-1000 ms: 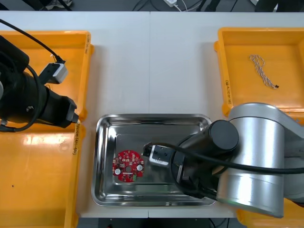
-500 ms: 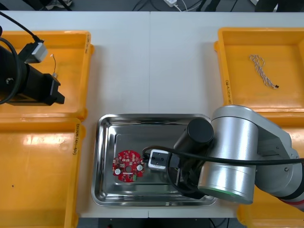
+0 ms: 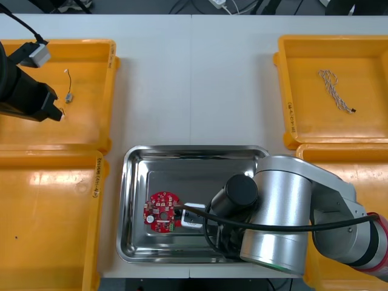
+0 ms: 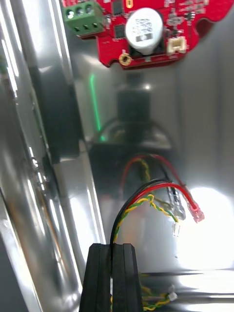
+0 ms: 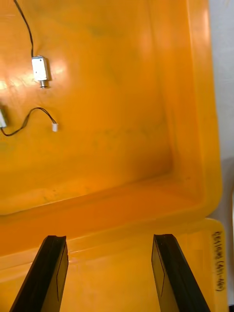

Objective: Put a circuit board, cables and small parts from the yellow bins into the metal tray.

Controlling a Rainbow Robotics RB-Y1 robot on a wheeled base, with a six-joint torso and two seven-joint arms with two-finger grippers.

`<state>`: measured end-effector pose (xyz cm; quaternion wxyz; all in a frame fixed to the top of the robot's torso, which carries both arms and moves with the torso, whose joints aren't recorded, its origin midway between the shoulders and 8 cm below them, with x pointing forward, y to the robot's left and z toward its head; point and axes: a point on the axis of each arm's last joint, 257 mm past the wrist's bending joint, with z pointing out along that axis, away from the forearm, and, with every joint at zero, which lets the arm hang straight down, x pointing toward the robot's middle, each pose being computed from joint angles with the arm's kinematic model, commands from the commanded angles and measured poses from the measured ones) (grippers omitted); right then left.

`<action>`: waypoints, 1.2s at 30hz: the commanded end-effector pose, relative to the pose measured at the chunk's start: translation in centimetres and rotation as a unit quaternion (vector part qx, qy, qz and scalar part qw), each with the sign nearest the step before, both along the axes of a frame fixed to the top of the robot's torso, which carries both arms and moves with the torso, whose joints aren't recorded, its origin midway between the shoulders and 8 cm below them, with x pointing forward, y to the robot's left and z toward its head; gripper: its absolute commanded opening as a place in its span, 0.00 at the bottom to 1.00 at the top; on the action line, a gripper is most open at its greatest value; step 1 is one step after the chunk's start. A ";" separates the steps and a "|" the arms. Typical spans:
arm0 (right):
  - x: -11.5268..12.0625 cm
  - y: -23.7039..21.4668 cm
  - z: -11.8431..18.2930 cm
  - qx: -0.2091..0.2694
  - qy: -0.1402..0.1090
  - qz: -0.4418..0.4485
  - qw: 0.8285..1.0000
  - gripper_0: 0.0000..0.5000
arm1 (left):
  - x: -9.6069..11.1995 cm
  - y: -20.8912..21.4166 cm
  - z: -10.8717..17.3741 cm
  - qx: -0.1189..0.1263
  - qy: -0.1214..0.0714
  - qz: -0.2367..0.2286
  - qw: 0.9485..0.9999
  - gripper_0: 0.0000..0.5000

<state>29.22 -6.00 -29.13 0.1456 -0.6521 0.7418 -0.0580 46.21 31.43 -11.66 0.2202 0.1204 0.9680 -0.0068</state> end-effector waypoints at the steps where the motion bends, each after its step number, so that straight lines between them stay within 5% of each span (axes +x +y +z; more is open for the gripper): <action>1: -1.8 1.7 -0.8 0.013 0.008 0.022 1.000 0.00 | 1.4 3.4 3.5 0.028 -0.032 0.018 0.999 1.00; 10: -2.2 2.7 -1.0 0.021 0.002 0.019 1.000 0.00 | 2.0 6.6 2.3 0.057 -0.010 0.022 0.998 1.00; 36: -1.3 2.5 -2.0 0.014 -0.005 0.002 1.000 0.00 | 9.9 10.7 -0.7 0.040 -0.100 0.053 0.993 1.00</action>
